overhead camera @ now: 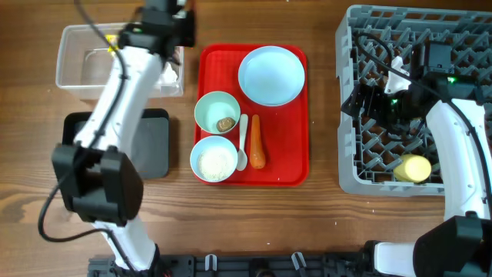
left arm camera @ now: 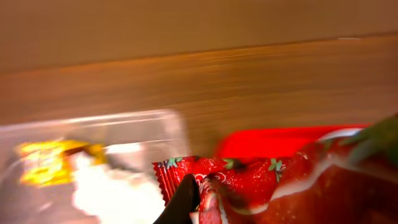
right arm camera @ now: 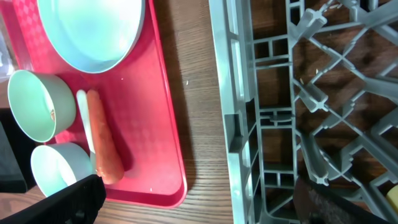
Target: Sort waste into correct bins and load items into the dishwasher rack
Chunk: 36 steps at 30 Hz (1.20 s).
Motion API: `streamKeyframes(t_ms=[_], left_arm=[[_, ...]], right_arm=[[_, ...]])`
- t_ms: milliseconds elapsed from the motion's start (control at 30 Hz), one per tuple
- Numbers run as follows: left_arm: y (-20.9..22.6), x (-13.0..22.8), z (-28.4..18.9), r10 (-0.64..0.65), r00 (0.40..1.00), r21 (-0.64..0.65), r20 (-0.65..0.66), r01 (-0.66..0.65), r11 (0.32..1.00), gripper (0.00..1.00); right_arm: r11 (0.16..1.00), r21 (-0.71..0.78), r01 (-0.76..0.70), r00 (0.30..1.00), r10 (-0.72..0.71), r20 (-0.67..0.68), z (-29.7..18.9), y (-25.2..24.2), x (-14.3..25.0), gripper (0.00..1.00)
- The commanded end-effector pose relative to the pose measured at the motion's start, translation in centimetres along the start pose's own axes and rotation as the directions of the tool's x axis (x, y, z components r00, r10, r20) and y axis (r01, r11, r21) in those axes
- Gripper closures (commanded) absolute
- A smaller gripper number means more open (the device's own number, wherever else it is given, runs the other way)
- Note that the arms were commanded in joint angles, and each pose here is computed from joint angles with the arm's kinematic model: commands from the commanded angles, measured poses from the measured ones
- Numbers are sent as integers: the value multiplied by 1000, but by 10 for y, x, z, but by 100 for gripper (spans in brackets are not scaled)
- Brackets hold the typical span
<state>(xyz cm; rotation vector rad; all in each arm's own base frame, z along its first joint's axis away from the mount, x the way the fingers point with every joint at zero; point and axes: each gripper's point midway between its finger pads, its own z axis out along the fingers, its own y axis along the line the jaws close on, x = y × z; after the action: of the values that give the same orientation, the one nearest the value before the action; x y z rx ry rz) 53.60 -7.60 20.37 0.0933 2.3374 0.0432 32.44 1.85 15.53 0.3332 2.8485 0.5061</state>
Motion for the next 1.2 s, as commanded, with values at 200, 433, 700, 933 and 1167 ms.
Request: streamKeyframes(t_ms=[200,433,700,933,1167], left_arm=[[51,42,49,-71,989,-80,-127,61,995,0],[-68,70,-37,111,957,217,-267,-52,975,0],[-150,191,-59,216,815,268,-538,-77,960,21],[-152,237,-18,181,840,261,-511,-49,964,52],[-155,239,-10,176,861,271,-478,-46,962,96]], right_arm=[[1000,15,17,1000,-17,-9,-1,-3,3,1],[1000,12,21,1000,-21,6,-1,-2,-1,1],[1000,13,20,1000,-20,2,-1,-2,0,1],[1000,13,19,1000,-19,-2,-1,-2,1,1],[1000,14,18,1000,-18,-6,-1,-2,2,0]])
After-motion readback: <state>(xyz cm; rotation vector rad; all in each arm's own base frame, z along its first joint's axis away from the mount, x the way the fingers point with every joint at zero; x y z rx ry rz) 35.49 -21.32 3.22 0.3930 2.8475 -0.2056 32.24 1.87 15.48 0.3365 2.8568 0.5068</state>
